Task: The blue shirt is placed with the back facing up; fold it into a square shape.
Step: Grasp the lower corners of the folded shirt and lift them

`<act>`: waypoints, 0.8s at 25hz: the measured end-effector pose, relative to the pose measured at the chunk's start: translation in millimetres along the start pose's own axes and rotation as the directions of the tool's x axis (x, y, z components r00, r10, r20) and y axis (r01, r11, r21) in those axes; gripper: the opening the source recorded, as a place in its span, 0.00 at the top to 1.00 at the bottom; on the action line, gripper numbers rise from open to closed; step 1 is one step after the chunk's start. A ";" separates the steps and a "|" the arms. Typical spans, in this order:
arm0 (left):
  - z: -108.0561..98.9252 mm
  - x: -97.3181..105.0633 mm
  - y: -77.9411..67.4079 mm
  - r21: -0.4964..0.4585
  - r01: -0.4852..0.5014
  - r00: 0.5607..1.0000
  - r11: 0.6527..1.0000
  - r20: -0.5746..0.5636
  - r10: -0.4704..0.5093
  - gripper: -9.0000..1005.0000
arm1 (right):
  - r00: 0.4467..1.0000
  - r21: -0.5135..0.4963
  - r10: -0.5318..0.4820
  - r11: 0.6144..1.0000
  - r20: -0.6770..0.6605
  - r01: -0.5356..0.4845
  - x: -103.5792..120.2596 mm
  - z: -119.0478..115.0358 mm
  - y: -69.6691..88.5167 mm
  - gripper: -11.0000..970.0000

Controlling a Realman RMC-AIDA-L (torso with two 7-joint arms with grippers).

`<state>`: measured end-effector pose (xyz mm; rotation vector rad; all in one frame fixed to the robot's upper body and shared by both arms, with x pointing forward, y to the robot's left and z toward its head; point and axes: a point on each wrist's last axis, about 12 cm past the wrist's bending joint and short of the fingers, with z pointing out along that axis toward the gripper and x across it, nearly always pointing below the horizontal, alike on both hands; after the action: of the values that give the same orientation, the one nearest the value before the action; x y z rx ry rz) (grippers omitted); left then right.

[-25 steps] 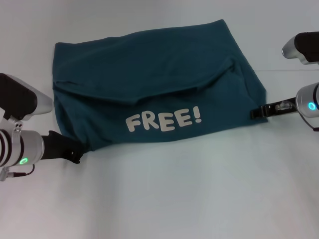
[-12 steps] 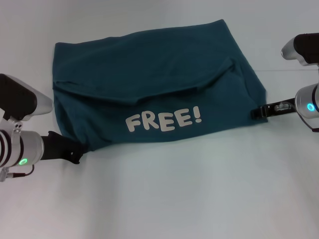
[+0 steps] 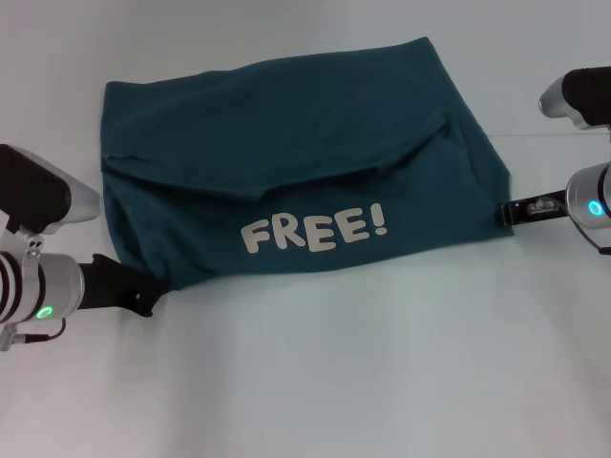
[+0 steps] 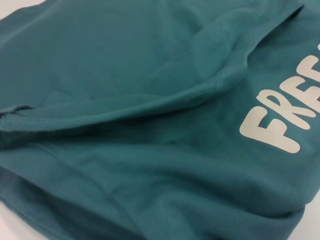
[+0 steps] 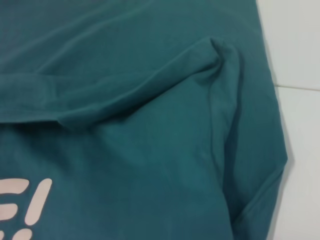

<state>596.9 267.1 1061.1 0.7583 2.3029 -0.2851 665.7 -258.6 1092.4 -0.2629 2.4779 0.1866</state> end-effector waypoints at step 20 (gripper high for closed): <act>-1.4 5.9 0.9 -0.002 0.014 1.000 1.000 -0.005 -0.014 0.94 | 0.997 -0.075 -0.016 0.997 0.071 0.021 3.3 -24.7 7.0 0.97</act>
<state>593.2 271.0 1058.2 0.7435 2.3137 -0.2872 647.2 -257.1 1110.4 -0.3057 2.4008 0.2776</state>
